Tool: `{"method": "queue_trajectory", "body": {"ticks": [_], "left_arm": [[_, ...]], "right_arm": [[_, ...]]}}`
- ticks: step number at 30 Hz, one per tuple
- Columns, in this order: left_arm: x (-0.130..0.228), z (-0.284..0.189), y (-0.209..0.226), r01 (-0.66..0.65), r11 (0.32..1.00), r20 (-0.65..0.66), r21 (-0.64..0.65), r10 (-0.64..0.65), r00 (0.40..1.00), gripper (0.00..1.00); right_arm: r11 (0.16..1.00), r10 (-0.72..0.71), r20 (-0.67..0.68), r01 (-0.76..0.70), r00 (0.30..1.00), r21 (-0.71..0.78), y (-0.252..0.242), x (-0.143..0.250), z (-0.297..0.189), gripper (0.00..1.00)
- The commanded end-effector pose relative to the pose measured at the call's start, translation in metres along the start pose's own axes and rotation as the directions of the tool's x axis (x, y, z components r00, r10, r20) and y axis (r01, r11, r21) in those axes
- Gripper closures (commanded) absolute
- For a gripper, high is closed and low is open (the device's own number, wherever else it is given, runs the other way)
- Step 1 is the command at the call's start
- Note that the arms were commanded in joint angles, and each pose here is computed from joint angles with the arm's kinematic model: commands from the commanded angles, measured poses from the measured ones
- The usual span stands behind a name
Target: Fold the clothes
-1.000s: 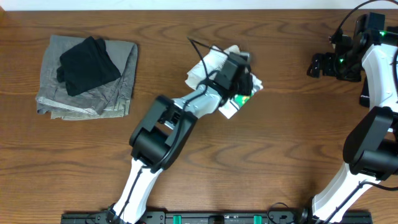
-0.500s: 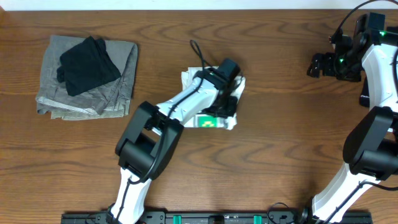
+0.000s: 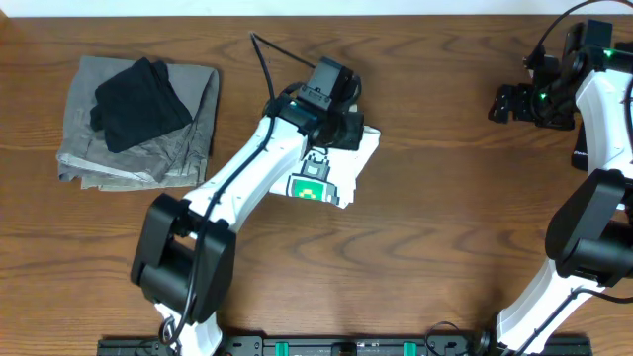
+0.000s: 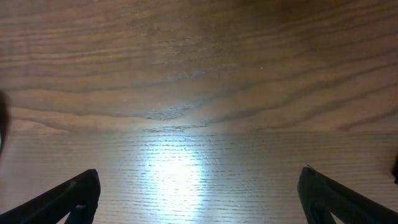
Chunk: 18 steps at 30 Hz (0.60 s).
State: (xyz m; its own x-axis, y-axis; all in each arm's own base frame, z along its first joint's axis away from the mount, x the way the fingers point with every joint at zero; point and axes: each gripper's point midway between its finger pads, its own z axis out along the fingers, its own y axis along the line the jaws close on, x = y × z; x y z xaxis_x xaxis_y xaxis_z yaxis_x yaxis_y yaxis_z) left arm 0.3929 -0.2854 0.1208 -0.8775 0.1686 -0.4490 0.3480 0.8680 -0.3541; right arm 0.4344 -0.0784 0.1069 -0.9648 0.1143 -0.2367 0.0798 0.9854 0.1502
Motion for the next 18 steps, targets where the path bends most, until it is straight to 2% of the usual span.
{"method": "queue_trajectory", "body": {"ticks": [1,5,9,13,18], "left_arm": [[0.009,0.018,-0.011,-0.04,0.999,-0.025,0.006,0.04,0.999,0.9],[0.016,0.037,-0.028,-0.083,0.996,-0.024,0.014,0.084,0.996,0.9],[0.019,0.061,-0.023,-0.103,0.992,-0.006,-0.07,0.103,0.995,0.9],[0.023,0.09,-0.022,-0.117,0.99,0.003,-0.076,0.118,0.993,0.9],[0.013,0.111,0.016,-0.106,0.959,0.066,-0.263,0.128,0.99,0.9]], "right_arm": [[1.0,0.018,0.006,-0.018,1.0,0.004,-0.002,-0.001,-0.002,0.01],[1.0,0.018,0.006,-0.018,1.0,0.004,-0.002,-0.001,-0.002,0.01],[1.0,0.018,0.006,-0.018,1.0,0.004,-0.002,-0.001,-0.002,0.01],[1.0,0.018,0.006,-0.018,1.0,0.004,-0.002,-0.001,-0.002,0.01],[1.0,0.017,0.006,-0.017,1.0,0.004,-0.002,-0.001,-0.002,0.01]]}}
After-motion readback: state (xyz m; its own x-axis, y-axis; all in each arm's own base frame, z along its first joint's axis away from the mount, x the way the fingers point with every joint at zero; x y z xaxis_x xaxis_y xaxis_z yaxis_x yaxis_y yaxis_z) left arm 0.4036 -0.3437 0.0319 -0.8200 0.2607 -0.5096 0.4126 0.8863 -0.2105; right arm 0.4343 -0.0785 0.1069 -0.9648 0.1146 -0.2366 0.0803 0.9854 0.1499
